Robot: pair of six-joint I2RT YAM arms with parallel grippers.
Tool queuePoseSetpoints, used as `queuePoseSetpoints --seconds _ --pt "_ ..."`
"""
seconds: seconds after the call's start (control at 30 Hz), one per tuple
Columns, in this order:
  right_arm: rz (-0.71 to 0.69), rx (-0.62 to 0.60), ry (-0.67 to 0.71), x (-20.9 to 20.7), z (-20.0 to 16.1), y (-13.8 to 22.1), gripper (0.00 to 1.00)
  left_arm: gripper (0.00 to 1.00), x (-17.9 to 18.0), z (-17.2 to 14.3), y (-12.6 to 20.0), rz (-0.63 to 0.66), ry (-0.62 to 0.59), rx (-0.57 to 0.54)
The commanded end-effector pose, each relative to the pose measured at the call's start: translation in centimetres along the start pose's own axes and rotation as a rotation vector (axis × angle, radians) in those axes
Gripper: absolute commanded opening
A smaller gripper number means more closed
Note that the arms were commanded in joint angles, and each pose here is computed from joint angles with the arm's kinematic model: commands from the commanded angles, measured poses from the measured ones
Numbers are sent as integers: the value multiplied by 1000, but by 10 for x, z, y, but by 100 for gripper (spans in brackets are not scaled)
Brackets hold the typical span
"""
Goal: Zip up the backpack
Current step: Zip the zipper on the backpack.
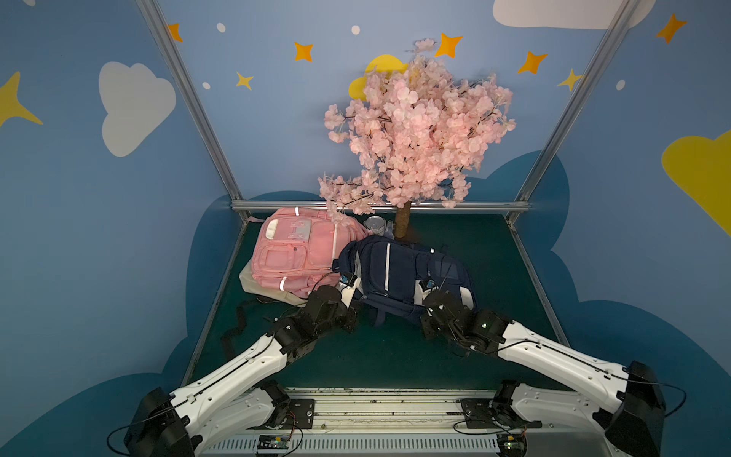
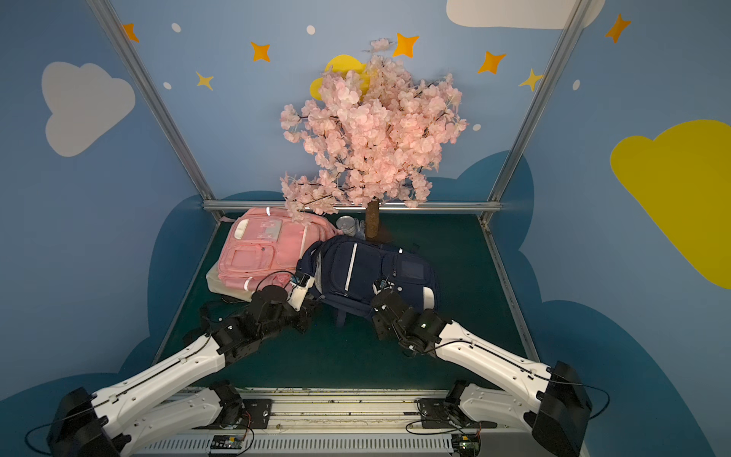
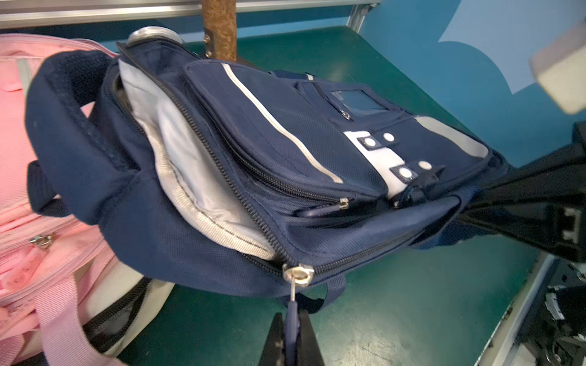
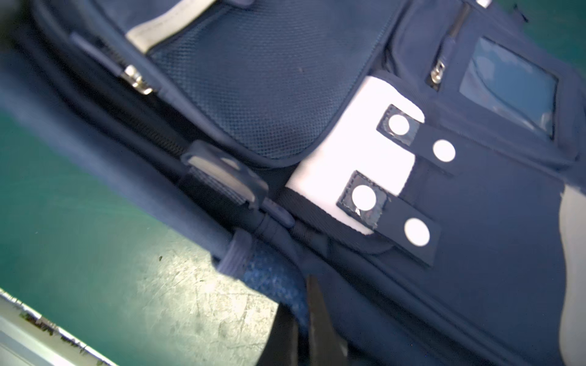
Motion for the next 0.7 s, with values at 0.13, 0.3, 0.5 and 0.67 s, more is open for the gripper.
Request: queuePoseSetpoints --seconds 0.13,0.3,0.5,0.67 --pt "116 31 55 8 1 11 30 2 -35 32 2 -88 -101 -64" --pt "350 -32 172 46 -2 32 59 2 -59 43 0 -174 -136 -83" --pt "517 -127 197 70 -2 36 68 2 -87 50 -3 -243 -212 -72" --pt "418 -93 198 66 -6 10 67 2 -98 54 0 -279 -237 -78"
Point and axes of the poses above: each gripper's point midway between its finger pads, its own y axis back along the fingers, its own x axis along the line the jaws close on, z = x × y, the point moved 3 cm from there along y, back along the fingers, and after that the axes turned 11 degrees about -y, right-handed, at the moved point
